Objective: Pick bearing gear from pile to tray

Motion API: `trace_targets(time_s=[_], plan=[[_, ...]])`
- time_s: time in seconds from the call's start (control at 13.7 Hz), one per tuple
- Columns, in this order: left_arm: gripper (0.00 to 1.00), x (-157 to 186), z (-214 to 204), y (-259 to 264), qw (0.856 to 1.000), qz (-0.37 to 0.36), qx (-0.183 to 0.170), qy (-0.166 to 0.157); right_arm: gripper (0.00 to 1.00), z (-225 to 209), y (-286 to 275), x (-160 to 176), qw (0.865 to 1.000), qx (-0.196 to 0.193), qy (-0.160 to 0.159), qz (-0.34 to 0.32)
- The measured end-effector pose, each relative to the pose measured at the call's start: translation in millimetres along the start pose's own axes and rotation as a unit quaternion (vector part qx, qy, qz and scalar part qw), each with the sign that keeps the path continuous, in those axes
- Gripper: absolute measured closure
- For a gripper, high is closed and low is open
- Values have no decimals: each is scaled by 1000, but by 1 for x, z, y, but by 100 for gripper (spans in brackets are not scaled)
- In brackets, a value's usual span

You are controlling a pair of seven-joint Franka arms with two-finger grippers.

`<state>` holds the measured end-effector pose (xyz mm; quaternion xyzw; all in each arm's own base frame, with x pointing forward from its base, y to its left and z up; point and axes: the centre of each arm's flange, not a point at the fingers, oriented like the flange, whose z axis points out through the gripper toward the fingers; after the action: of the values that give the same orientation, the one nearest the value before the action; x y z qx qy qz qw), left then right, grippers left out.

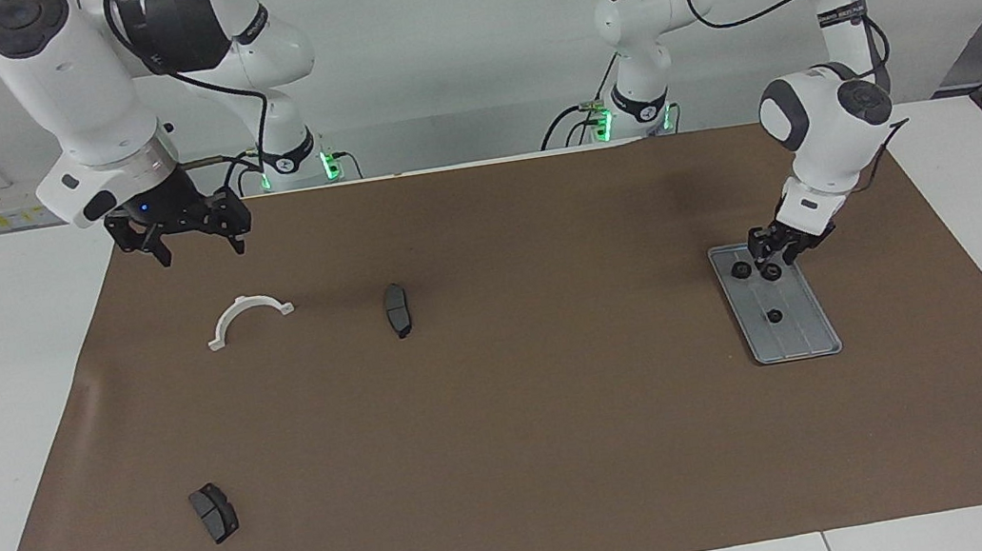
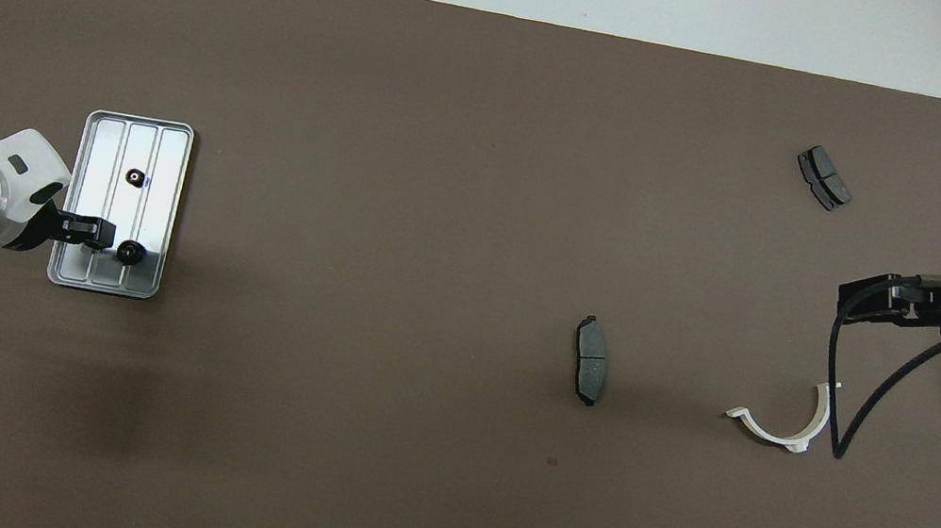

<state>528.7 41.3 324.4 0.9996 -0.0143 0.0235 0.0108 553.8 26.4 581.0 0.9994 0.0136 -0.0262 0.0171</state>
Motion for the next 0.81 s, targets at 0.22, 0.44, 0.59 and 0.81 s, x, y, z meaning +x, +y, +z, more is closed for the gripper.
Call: trace_targets(time_s=[0.22, 0.44, 0.59, 0.81], plan=[[1, 22, -31, 18, 999, 25, 2, 30, 0, 0, 0, 0, 1000, 0, 0, 0], [0, 31, -54, 62, 997, 67, 2, 24, 0, 0, 0, 0, 1000, 0, 0, 0], [0, 28, -57, 86, 996, 89, 1, 11, 0, 0, 0, 0, 1000, 0, 0, 0], [0, 34, -92, 91, 996, 94, 2, 6, 0, 0, 0, 0, 1000, 0, 0, 0]])
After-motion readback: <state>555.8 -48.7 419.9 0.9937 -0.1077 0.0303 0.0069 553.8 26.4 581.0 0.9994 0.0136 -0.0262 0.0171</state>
